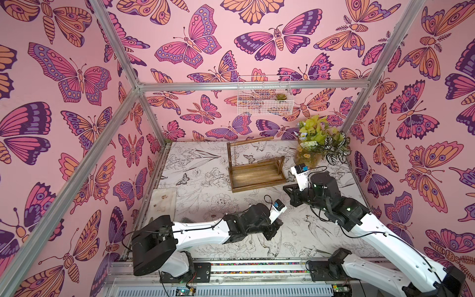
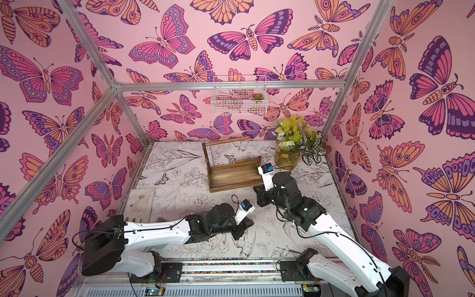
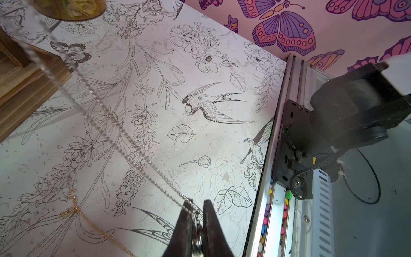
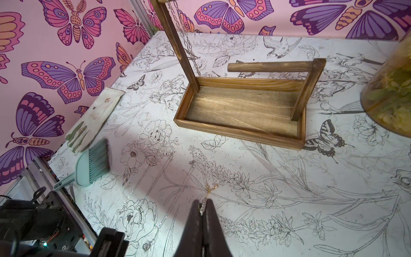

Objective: Take the necklace off the jewelry display stand
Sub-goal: Place the necklace at the center of the board.

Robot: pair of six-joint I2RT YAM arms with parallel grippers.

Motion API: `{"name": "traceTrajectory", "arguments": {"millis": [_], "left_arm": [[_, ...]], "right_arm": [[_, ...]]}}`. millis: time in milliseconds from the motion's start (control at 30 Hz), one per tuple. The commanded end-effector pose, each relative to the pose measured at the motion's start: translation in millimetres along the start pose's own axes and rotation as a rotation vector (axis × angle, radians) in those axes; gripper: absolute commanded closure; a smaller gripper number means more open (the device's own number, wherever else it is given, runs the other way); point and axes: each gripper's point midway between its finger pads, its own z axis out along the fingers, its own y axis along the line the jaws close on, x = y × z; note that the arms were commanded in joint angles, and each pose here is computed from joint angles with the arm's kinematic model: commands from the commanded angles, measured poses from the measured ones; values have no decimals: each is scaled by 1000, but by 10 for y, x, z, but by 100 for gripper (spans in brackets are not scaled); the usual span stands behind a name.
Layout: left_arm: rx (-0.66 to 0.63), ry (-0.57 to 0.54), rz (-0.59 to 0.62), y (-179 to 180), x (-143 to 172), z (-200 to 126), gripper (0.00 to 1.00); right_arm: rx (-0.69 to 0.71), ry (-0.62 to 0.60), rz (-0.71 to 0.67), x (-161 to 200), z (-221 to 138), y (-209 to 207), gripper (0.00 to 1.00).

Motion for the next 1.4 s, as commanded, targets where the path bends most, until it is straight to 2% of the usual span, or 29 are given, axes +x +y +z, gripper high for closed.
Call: {"name": "traceTrajectory", "arguments": {"millis": [0,567,1367], "left_arm": [[-16,36,-28,23,182,67,90],[-25,108,-76,-118,570,197,91],[-49,176,-109,-191,956,300,92]], "right_arm": [[-26,-15,6,-4,37,46,100],[-28,93,27,411,407,-59,100],[-25,199,58,1025,675,-191,100]]}}
